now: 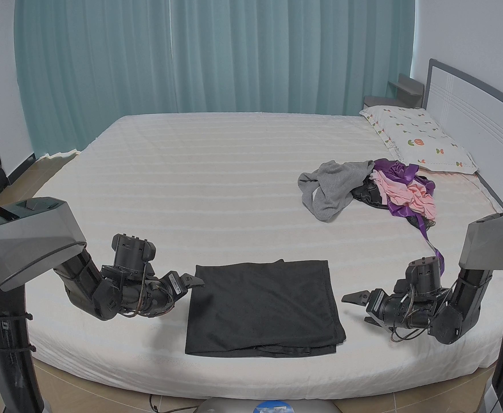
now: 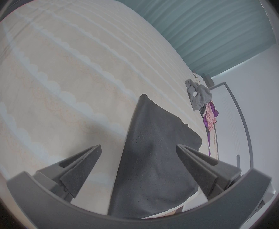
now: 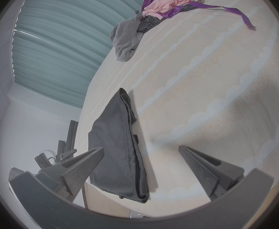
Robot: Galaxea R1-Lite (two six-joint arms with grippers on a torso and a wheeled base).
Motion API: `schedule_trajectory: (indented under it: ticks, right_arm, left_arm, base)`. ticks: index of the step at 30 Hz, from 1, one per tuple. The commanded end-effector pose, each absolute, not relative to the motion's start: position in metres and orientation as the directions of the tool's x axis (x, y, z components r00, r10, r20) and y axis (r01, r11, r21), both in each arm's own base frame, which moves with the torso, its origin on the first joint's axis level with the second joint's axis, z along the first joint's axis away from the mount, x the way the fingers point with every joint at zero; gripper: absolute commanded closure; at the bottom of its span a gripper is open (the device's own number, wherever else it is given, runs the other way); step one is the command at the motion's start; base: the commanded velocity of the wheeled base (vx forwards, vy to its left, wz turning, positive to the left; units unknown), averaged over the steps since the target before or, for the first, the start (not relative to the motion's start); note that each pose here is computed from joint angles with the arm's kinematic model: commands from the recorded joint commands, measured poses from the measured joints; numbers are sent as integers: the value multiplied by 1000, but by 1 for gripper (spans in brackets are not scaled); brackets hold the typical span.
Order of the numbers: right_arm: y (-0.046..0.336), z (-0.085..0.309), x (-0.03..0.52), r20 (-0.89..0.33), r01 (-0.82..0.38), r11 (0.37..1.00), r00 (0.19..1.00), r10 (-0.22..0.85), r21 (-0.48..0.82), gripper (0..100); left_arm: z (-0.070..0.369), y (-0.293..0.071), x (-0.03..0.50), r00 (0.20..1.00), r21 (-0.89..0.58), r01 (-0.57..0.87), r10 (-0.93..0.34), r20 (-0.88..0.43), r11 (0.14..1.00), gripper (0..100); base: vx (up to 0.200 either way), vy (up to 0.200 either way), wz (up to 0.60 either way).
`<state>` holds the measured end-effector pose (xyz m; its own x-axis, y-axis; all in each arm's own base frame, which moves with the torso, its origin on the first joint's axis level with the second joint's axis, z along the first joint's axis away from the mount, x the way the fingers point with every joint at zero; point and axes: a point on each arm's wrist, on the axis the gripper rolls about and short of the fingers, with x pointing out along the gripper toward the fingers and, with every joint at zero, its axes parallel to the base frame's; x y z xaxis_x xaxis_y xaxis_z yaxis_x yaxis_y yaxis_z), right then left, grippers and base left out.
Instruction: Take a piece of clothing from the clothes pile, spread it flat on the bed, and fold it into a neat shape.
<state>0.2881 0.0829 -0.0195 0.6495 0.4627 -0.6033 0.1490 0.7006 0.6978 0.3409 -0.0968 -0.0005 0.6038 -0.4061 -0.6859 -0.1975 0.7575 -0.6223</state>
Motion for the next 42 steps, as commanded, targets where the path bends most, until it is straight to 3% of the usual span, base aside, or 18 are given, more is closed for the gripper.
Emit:
schedule_trajectory:
  ticks: [1, 36, 37, 42]
  right_arm:
    - [83, -24, 288, -612, 157, 703, 642, 461, 694, 0]
    - [84, -24, 288, -610, 167, 692, 643, 464, 703, 0]
    - [84, -24, 288, -610, 167, 692, 643, 464, 703, 0]
    - [83, -24, 288, -610, 168, 691, 643, 463, 703, 0]
  left_arm:
    - [-11, -103, 339, 588, -600, -168, -409, -697, 782, 0]
    - [-33, -131, 337, 651, -547, -88, -367, -664, 832, 0]
    - [-33, -131, 338, 652, -548, -88, -368, -663, 832, 100]
    - [-32, -131, 339, 655, -553, -90, -369, -659, 828, 100]
  base:
    - [0, 0, 0]
    - [0, 0, 0]
    - [0, 0, 0]
    - [0, 0, 0]
